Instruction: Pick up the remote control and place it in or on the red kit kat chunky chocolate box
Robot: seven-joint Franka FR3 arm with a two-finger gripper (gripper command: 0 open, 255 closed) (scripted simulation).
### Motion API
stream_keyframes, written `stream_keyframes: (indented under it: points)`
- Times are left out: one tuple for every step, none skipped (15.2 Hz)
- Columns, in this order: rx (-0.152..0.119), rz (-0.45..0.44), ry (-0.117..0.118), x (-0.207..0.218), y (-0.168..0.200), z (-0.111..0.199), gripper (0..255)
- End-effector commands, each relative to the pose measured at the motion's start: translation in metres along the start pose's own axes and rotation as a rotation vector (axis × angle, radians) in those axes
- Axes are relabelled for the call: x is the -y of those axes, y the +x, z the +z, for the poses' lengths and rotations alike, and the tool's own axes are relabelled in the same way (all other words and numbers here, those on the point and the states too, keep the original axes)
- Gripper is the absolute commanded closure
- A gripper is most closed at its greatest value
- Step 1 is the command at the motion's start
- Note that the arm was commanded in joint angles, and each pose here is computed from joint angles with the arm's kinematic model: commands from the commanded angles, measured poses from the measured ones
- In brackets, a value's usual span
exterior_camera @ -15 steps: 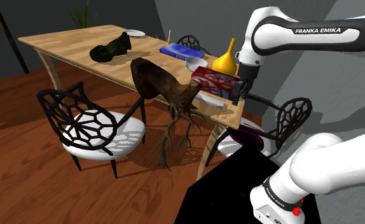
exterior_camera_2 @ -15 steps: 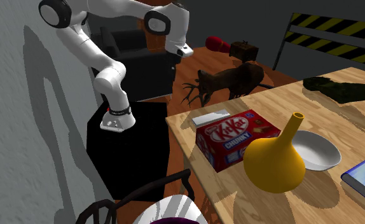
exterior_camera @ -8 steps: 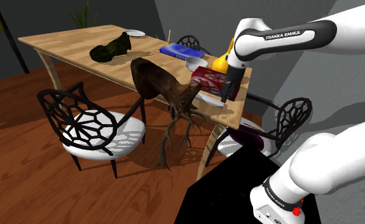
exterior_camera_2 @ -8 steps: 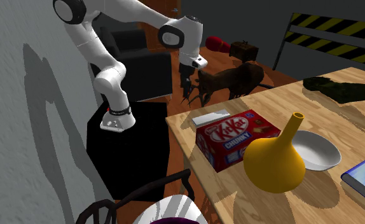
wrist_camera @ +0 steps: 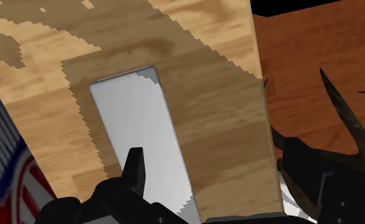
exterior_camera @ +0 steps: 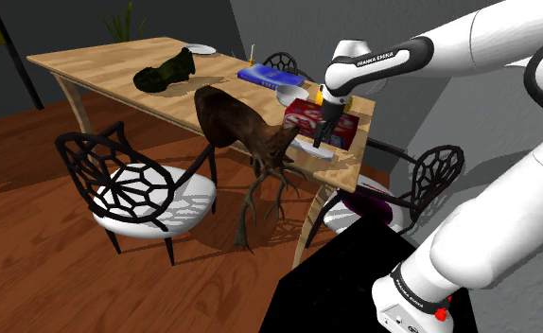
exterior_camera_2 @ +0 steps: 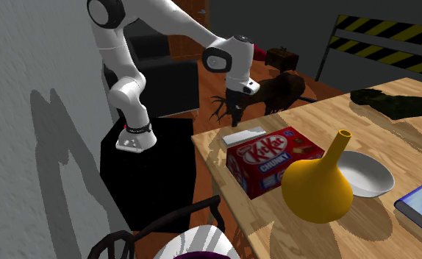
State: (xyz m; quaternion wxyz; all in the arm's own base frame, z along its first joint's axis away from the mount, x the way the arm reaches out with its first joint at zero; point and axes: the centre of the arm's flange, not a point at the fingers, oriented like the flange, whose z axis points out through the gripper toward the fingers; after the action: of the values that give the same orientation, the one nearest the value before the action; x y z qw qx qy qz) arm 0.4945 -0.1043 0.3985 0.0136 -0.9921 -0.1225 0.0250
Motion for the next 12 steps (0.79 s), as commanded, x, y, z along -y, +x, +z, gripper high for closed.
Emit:
stream_keyframes:
  points:
    - [-0.015,-0.014,-0.005,-0.013,0.019,0.011,0]
    - [-0.023,-0.02,-0.008,-0.019,0.029,0.016,0]
    - [-0.03,-0.027,-0.01,-0.025,0.038,0.02,0]
    - [-0.038,-0.033,-0.012,-0.031,0.047,0.025,0]
    - [-0.044,-0.039,-0.014,-0.037,0.056,0.029,0]
    - [-0.044,-0.039,-0.014,-0.037,0.056,0.034,0]
    - [-0.044,-0.039,-0.014,-0.037,0.056,0.039,0]
    - [-0.044,-0.039,-0.014,-0.037,0.057,0.045,0]
    - [-0.044,-0.039,-0.014,-0.037,0.057,0.05,0]
    - [-0.044,-0.039,-0.014,-0.037,0.057,0.055,0]
    - [-0.044,-0.039,-0.014,-0.037,0.057,0.06,0]
    - [-0.044,-0.039,-0.014,-0.037,0.058,0.066,0]
